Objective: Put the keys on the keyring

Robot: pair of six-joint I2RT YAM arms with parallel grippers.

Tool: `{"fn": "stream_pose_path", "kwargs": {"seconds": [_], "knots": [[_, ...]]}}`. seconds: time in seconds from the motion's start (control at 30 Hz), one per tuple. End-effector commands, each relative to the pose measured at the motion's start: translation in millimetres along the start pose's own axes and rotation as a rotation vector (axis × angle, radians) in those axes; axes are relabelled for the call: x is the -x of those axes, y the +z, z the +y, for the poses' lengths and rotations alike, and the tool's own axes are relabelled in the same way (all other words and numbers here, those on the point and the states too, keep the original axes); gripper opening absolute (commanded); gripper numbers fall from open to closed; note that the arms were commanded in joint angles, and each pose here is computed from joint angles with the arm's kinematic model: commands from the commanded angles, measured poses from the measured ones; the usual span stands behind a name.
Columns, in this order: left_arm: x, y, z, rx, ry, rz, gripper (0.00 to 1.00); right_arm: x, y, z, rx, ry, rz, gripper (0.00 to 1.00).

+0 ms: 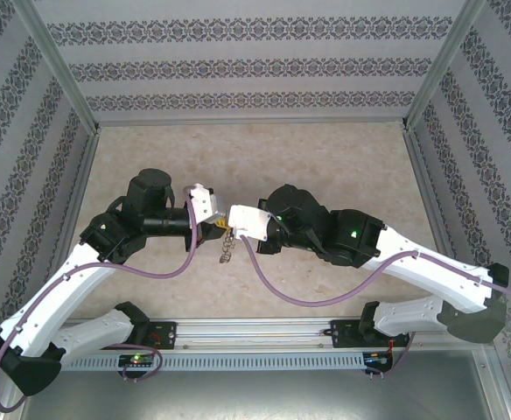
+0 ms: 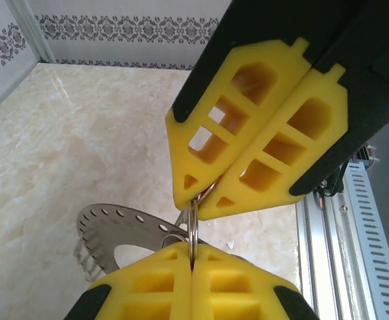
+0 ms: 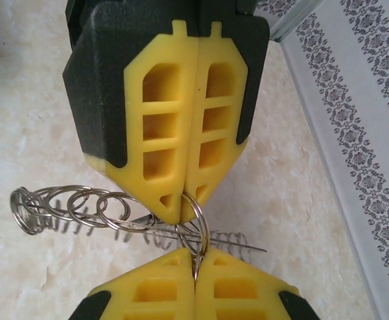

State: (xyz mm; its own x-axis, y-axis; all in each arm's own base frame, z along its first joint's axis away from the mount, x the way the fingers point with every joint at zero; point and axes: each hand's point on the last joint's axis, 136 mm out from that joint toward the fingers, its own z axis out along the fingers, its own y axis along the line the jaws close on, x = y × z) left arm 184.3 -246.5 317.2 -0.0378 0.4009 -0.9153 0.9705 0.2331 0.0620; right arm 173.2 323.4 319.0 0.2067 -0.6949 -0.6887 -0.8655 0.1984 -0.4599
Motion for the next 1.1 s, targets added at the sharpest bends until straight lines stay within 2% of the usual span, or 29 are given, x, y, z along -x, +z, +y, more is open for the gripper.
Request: {"fn": "stream_pose_path", "kwargs": {"seconds": [0.0, 0.1, 0.23, 0.37, 0.47, 0.6, 0.73, 1.07], "knots": [[27.0, -6.0, -4.1, -0.006, 0.003, -0.134, 0.0, 16.7, -10.1, -4.2, -0.022, 0.008, -0.067, 0.05], [37.7, -9.6, -4.0, 0.004, -0.007, -0.218, 0.0, 14.6, -14.2, -2.2, -0.024, 0.032, -0.087, 0.17], [49.7, -12.3, -7.8, -0.021, -0.021, -0.303, 0.0, 13.1, -19.1, -2.5, -0.036, 0.056, -0.106, 0.2], [57.5, -15.1, -11.9, -0.045, -0.023, -0.389, 0.0, 15.8, -21.4, -2.6, -0.033, 0.066, -0.13, 0.17], [58.2, -14.7, -14.0, -0.062, -0.027, -0.408, 0.0, 19.2, -23.1, -3.9, -0.034, 0.069, -0.149, 0.15], [60.8, -17.7, -16.2, -0.065, -0.025, -0.442, 0.0, 17.8, -23.2, -5.8, -0.045, 0.073, -0.141, 0.05], [61.1, -19.6, -16.7, -0.059, -0.02, -0.448, 0.0, 11.4, -22.6, -7.1, -0.061, 0.076, -0.119, 0.04], [60.2, -22.9, -24.0, -0.077, 0.013, -0.484, 0.0, 13.7, -16.5, -5.2, -0.044, 0.076, -0.111, 0.14]]}}
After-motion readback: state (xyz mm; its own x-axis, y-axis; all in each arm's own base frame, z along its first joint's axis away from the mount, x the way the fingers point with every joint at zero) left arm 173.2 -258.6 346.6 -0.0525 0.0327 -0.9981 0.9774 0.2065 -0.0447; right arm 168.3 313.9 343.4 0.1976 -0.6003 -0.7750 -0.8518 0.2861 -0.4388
